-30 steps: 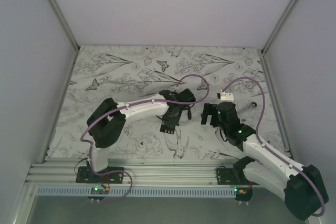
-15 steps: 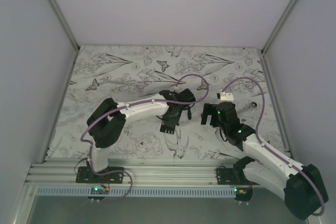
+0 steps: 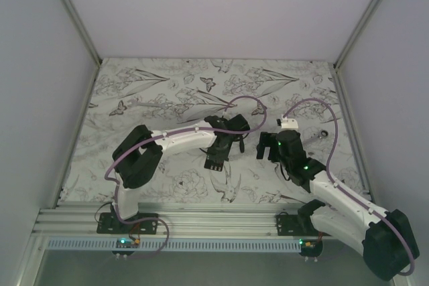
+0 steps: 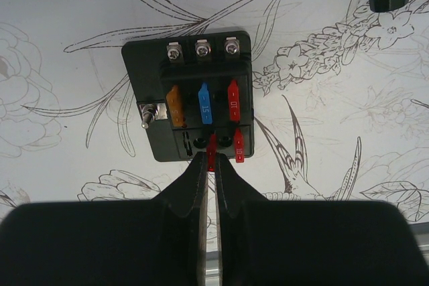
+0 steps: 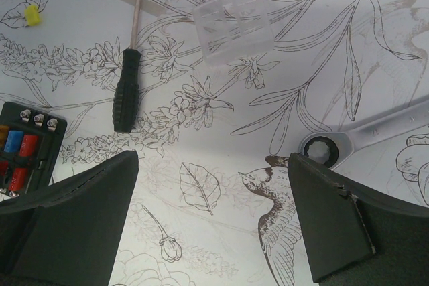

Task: Snap on the fuse box
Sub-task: Install the fuse at the fuse box base.

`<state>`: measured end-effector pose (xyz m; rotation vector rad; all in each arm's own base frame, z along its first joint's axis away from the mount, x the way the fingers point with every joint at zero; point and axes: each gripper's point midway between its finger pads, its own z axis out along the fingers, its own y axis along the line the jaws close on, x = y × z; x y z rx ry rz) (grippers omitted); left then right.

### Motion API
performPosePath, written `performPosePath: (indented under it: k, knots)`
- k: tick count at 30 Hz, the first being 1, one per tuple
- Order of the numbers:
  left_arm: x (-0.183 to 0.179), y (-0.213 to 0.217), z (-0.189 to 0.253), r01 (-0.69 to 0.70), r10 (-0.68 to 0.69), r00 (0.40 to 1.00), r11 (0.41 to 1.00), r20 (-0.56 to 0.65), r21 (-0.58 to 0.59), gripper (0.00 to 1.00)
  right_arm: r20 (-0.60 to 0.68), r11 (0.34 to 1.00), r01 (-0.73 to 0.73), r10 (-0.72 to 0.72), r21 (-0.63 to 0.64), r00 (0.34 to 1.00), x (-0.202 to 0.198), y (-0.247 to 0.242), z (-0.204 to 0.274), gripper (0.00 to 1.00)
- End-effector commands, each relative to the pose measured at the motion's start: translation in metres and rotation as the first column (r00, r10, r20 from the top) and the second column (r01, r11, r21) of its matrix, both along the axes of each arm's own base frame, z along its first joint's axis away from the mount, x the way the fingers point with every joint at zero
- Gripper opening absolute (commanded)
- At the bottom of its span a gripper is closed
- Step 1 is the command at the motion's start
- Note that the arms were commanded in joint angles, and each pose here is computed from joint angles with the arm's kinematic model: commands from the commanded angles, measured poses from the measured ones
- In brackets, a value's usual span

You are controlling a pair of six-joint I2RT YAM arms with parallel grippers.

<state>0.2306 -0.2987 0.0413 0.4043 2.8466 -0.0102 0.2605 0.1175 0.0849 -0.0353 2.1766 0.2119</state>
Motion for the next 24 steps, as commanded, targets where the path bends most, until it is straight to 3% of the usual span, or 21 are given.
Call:
performPosePath:
  k: [1,24]
  knots:
    - [-0.009,0.014,-0.011,-0.013,0.015,1.000,0.998,-0.023,0.068,0.00,0.017,1.000,0.019,-0.019,0.012,1.000,0.005,-0.001,0.006,0.99]
    - [-0.014,0.019,-0.001,-0.030,0.030,1.000,0.998,-0.008,0.052,0.00,0.011,1.000,0.021,-0.021,0.009,1.000,0.006,-0.001,0.005,0.99]
